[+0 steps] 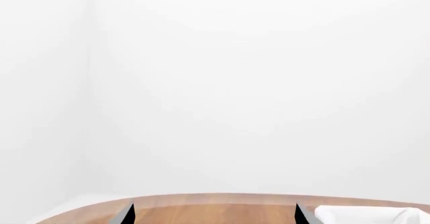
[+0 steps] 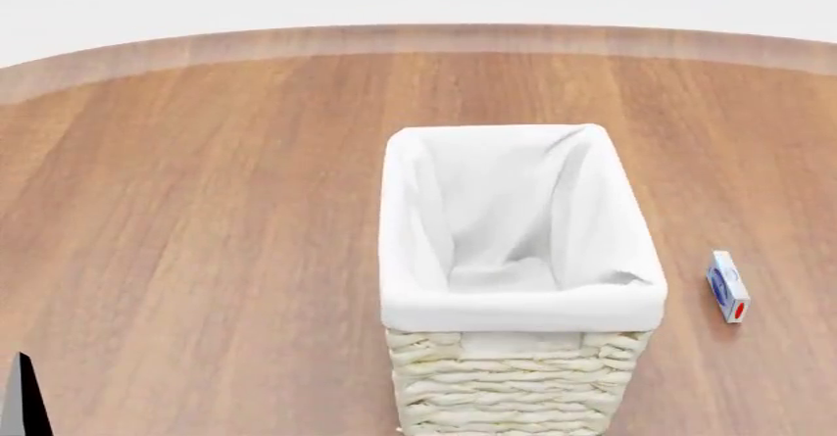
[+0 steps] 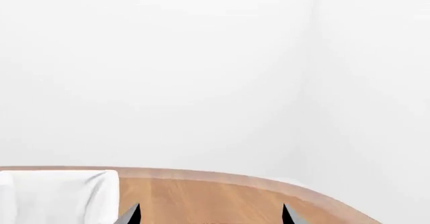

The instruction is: Pick up the alphabet soup and put it in the basket.

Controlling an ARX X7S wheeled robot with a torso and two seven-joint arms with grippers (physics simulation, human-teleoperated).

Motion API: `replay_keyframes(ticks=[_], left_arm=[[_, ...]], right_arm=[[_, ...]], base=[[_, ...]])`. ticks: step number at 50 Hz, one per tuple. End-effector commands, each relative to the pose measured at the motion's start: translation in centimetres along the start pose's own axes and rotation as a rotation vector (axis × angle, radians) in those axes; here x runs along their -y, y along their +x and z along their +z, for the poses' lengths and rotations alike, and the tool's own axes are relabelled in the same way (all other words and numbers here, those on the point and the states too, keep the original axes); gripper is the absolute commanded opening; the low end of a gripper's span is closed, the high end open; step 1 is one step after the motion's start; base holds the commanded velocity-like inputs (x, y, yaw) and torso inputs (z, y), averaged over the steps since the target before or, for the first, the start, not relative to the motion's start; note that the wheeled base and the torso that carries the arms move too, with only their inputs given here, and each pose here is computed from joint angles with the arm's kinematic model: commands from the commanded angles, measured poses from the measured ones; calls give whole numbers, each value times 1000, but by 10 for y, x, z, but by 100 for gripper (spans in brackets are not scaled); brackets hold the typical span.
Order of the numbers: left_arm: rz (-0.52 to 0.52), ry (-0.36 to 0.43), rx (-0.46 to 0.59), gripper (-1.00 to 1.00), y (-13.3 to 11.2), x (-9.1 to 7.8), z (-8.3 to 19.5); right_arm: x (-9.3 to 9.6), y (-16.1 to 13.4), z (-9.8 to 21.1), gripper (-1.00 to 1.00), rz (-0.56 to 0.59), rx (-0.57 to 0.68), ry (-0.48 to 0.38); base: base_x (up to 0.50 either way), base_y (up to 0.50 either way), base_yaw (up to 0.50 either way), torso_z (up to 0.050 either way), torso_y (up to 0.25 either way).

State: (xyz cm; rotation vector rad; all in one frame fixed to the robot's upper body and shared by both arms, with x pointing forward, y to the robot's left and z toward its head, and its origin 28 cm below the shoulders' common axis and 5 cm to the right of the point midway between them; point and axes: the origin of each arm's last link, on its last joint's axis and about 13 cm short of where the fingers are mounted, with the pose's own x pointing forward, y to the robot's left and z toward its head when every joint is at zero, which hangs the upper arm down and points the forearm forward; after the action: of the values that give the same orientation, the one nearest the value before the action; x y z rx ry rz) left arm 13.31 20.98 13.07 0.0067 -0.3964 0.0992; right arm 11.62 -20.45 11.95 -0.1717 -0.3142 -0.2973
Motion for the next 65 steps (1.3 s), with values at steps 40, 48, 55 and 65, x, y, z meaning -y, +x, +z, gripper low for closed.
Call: replay_keyframes(ticks=[40, 48, 55, 65], left_arm=[[2, 1, -14, 100, 1, 1, -3], [5, 1, -15, 100, 1, 1, -3], [8, -1, -16, 100, 1, 1, -4], [11, 1, -17, 100, 2, 1, -4]], right_arm=[[-14, -45, -55, 100, 125, -51, -2], [-16, -51, -58, 100, 128, -65, 5], [-17, -56, -62, 100, 129, -79, 0], [-17, -66, -65, 100, 127, -103, 5]], base=[[0, 0, 0, 0, 0], [0, 0, 0, 0, 0], [0, 0, 0, 0, 0], [0, 0, 0, 0, 0]])
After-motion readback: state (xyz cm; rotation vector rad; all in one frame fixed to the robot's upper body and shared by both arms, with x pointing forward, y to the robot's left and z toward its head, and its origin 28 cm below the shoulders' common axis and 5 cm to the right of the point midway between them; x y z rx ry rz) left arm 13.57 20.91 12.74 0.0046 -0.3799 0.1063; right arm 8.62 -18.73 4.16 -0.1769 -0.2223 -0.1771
